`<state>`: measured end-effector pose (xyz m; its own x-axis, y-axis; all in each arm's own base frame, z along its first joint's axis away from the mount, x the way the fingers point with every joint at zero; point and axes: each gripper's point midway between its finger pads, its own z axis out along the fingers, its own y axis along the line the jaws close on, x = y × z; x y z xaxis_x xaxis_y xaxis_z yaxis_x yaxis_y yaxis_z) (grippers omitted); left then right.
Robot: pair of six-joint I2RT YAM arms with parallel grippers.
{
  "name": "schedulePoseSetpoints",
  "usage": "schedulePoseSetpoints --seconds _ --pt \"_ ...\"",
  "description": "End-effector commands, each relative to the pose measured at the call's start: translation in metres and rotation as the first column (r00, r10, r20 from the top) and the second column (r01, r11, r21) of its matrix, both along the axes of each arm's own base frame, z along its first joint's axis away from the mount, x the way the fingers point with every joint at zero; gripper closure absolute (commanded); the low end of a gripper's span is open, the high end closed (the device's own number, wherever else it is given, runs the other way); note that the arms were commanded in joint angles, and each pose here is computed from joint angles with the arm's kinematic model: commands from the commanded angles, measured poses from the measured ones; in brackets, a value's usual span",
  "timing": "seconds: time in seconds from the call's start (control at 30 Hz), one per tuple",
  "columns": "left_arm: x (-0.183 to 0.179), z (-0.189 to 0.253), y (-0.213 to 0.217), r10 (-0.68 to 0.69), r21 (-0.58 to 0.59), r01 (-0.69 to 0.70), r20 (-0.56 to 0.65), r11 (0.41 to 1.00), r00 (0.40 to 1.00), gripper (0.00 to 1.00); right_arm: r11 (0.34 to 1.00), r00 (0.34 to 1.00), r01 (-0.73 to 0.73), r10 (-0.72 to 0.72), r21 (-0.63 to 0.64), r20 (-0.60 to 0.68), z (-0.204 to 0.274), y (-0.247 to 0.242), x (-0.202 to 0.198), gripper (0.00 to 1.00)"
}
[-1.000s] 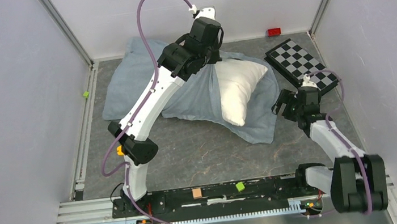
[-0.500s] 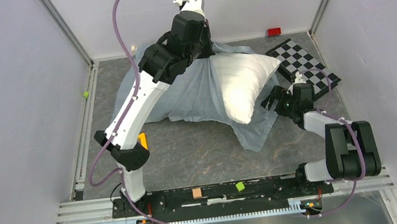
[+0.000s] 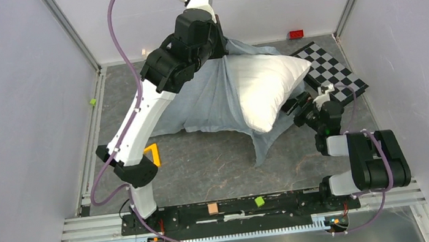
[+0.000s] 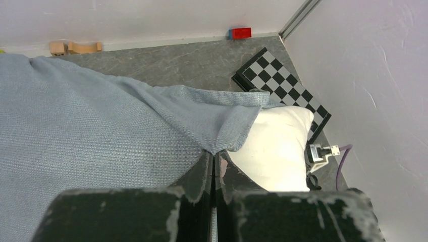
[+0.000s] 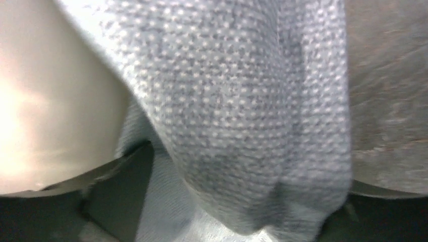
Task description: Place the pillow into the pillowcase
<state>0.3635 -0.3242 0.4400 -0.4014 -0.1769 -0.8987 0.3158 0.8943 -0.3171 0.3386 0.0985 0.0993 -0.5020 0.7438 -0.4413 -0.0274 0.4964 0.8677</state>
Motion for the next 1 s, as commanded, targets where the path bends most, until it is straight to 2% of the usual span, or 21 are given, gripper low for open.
schedulePoseSetpoints --seconds 0.0,0.03,0.07,0.1,0.13,0.27,0.3,0.4,0.47,0.6,0.7,0.77,0.8,0.87,0.97 --pt "-0.01 0.107 0.016 0.042 -0.28 0.019 0.211 0.96 0.977 0.97 0.987 0.965 -0.092 0.056 0.132 0.255 0.083 0.016 -0.011 0.28" --pt "-0.009 0.108 0.015 0.036 -0.277 0.027 0.219 0.96 0.975 0.97 0.984 0.953 -0.112 0.067 0.138 0.297 0.102 0.017 -0.012 0.51" --pt "-0.008 0.11 0.014 0.031 -0.278 0.034 0.228 0.96 0.973 0.97 0.982 0.941 -0.132 0.083 0.132 0.329 0.12 0.019 -0.01 0.78" --pt "-0.007 0.113 0.015 0.032 -0.276 0.037 0.24 0.96 0.97 0.97 0.983 0.928 -0.147 0.099 0.111 0.358 0.14 0.02 -0.007 0.97" --pt "-0.007 0.117 0.016 0.029 -0.274 0.043 0.254 0.961 0.967 0.97 0.985 0.922 -0.155 0.116 0.078 0.37 0.162 0.021 -0.001 1.0" --pt "-0.005 0.138 0.032 0.059 -0.245 0.028 0.343 0.969 0.938 0.97 0.988 0.836 -0.059 0.129 -0.146 0.534 0.3 0.009 0.011 1.0" --pt "-0.004 0.143 0.035 0.062 -0.242 0.029 0.362 0.97 0.93 0.98 0.985 0.783 -0.027 0.127 -0.17 0.609 0.354 0.007 0.007 1.0" --pt "-0.001 0.156 0.041 0.087 -0.242 0.019 0.416 0.97 0.905 0.98 0.983 0.642 0.018 0.129 -0.183 0.756 0.481 0.005 -0.005 1.0" --pt "0.0 0.165 0.044 0.095 -0.259 0.023 0.436 0.966 0.895 0.97 0.987 0.563 0.023 0.116 -0.156 0.818 0.538 0.006 -0.013 1.0" --pt "-0.006 0.188 0.057 0.133 -0.312 0.025 0.475 0.95 0.87 0.97 0.995 0.507 -0.007 0.092 -0.102 0.857 0.596 0.006 -0.007 1.0" --pt "-0.008 0.216 0.091 0.234 -0.404 -0.014 0.501 0.915 0.833 0.97 0.996 0.487 -0.06 0.092 -0.072 0.869 0.598 0.009 -0.01 1.0" --pt "-0.01 0.229 0.107 0.271 -0.476 -0.003 0.494 0.88 0.826 0.97 0.997 0.486 -0.017 0.071 -0.071 0.871 0.598 0.004 -0.009 1.0" --pt "-0.012 0.231 0.101 0.242 -0.497 0.04 0.49 0.867 0.837 0.97 0.998 0.487 0.009 0.052 -0.065 0.872 0.601 -0.002 -0.006 1.0" --pt "-0.026 0.222 0.063 0.066 -0.498 0.203 0.47 0.843 0.88 0.97 0.999 0.472 0.045 -0.003 -0.021 0.881 0.613 -0.019 0.001 1.0" --pt "-0.068 0.184 0.01 -0.175 -0.463 0.332 0.35 0.822 0.92 0.98 0.995 0.478 0.072 -0.097 0.071 0.873 0.621 -0.046 0.029 1.0"
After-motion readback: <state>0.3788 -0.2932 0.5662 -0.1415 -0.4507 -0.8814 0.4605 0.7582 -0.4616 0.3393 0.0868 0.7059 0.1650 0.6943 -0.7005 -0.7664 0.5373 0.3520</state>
